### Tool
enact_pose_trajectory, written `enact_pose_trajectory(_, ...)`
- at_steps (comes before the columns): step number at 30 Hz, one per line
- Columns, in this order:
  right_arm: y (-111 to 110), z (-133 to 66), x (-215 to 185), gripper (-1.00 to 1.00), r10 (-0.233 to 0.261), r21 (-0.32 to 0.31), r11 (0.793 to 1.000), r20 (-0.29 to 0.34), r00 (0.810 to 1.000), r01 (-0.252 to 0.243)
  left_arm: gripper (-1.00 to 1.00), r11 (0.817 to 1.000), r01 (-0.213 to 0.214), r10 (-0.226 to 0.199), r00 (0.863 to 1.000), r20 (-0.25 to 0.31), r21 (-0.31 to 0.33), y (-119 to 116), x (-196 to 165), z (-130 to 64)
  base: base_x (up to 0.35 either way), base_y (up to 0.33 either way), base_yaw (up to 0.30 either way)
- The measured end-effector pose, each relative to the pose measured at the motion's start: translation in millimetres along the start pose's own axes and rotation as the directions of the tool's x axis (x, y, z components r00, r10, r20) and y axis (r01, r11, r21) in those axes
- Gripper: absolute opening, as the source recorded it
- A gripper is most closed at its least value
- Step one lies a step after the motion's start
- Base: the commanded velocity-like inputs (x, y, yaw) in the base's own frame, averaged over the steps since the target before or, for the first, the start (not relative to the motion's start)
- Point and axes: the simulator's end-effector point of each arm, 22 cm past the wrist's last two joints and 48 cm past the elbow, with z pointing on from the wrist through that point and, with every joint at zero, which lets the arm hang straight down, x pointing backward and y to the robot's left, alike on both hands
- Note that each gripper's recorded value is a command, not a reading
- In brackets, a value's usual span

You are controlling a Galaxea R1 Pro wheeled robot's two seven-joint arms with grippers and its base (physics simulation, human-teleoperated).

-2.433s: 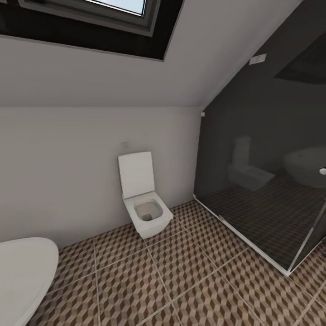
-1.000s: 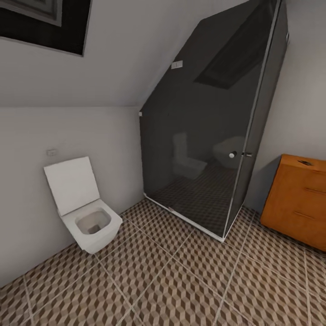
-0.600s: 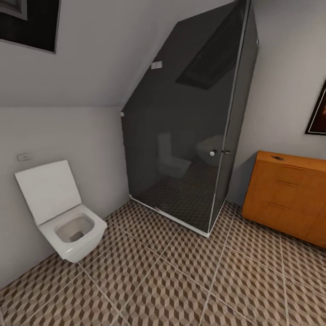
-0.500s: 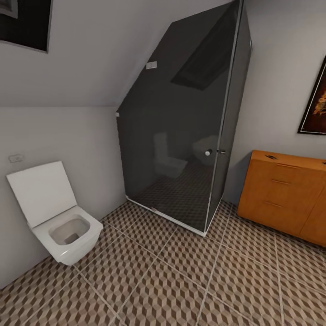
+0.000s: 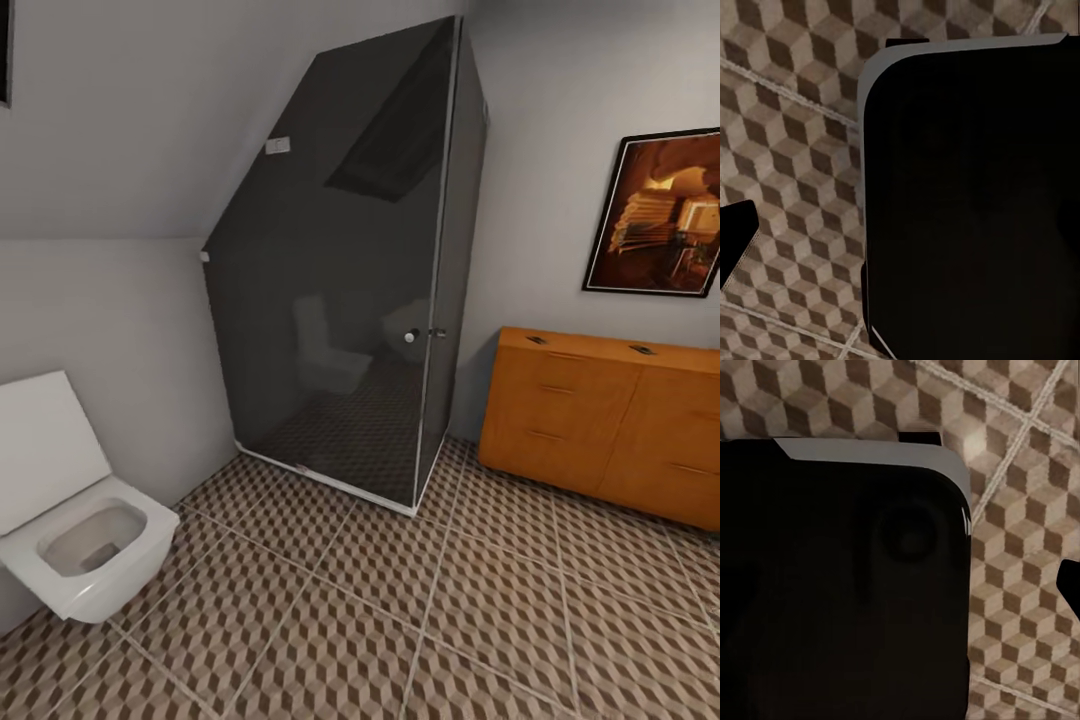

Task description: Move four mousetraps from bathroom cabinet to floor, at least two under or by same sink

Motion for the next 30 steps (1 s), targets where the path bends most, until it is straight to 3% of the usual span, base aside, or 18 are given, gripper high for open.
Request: enact_pose_trajectory(30, 1.5, -0.1, -5.2, 1.00, 0.000, -0.002, 1.000, 0.013, 1.000, 0.000, 1.00, 1.000, 0.000, 0.000, 1.000, 0.013, 0.001, -0.5, -5.2, 0.2, 0.000, 0.000, -0.292)
